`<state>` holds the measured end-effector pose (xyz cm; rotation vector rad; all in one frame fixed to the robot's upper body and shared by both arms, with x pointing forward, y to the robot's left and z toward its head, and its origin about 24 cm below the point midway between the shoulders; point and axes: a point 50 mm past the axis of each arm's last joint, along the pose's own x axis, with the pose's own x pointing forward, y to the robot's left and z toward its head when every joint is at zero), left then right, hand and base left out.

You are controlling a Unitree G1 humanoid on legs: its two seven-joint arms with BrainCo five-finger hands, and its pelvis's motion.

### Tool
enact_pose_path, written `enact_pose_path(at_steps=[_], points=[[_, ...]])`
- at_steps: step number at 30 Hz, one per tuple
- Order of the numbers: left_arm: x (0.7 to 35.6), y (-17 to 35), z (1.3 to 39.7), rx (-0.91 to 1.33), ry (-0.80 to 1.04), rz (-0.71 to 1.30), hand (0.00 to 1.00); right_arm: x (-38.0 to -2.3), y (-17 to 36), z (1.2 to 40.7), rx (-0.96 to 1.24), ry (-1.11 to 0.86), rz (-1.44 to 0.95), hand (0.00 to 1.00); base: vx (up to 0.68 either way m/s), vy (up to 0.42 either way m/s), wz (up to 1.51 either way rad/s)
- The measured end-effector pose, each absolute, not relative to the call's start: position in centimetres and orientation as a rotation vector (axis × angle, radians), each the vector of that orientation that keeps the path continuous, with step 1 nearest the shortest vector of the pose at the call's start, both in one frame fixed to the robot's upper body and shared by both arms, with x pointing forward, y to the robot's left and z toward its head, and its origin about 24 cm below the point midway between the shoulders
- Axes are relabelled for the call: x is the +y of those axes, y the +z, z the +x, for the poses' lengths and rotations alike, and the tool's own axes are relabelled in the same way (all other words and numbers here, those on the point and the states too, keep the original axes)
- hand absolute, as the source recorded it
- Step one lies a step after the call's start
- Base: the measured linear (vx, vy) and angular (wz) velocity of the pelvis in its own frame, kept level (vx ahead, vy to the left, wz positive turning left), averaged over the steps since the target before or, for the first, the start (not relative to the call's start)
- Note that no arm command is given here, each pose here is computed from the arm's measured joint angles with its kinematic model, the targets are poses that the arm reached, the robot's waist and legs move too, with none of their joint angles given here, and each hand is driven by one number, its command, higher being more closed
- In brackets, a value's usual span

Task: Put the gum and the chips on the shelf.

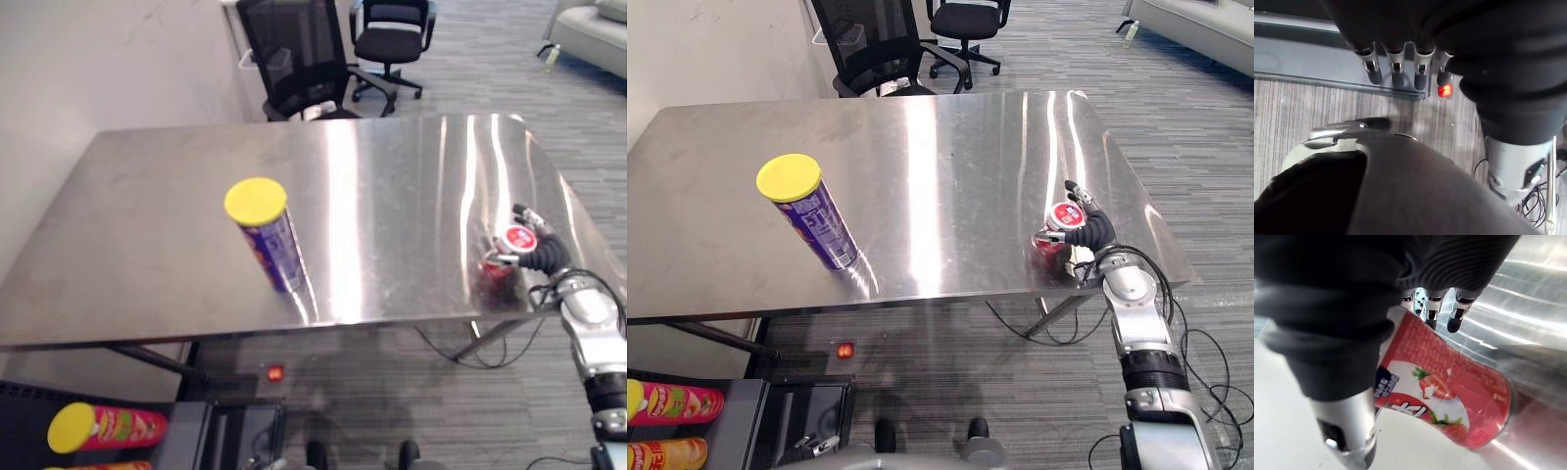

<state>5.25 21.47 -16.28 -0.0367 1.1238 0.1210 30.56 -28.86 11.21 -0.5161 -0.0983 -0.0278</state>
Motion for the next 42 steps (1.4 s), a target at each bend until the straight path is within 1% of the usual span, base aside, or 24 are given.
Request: enact_pose_path(at_steps=[21,25,29,31,34,38,42], points=[[21.8,-16.2,5.4,1.123,0.123,-0.001,0.0,-28.1,12.0,31.2,-0.144,-0.038,-0.502,1.0,0.0,0.0,0.0],[21.8,-16.2,5.4,1.123,0.12,0.005,0.0,-28.2,12.5,31.3,-0.153,-0.069,-0.535,1.0,0.0,0.0,0.0],[21.8,-16.2,5.4,1.122,0.118,0.011,0.0,-28.2,16.7,31.0,-0.322,-0.143,-0.581,1.0,-0.03,-0.002,-0.01],[21.9,-16.1,5.5,1.118,0.124,0.011,0.0,-27.7,20.4,30.1,-0.493,-0.201,-0.577,1.0,-0.05,-0.006,-0.01],[22.1,-16.1,5.2,1.124,0.136,0.016,0.0,-26.5,22.9,28.9,-0.647,-0.199,-0.583,1.0,-0.05,-0.013,0.01],[22.3,-16.2,5.0,1.133,0.148,0.014,0.0,-24.6,24.4,27.7,-0.762,-0.142,-0.562,1.0,-0.07,-0.02,-0.02],[22.4,-16.3,4.2,1.165,0.157,0.011,0.0,-22.5,22.1,26.5,-0.745,-0.014,-0.491,1.0,-0.06,-0.021,0.0]])
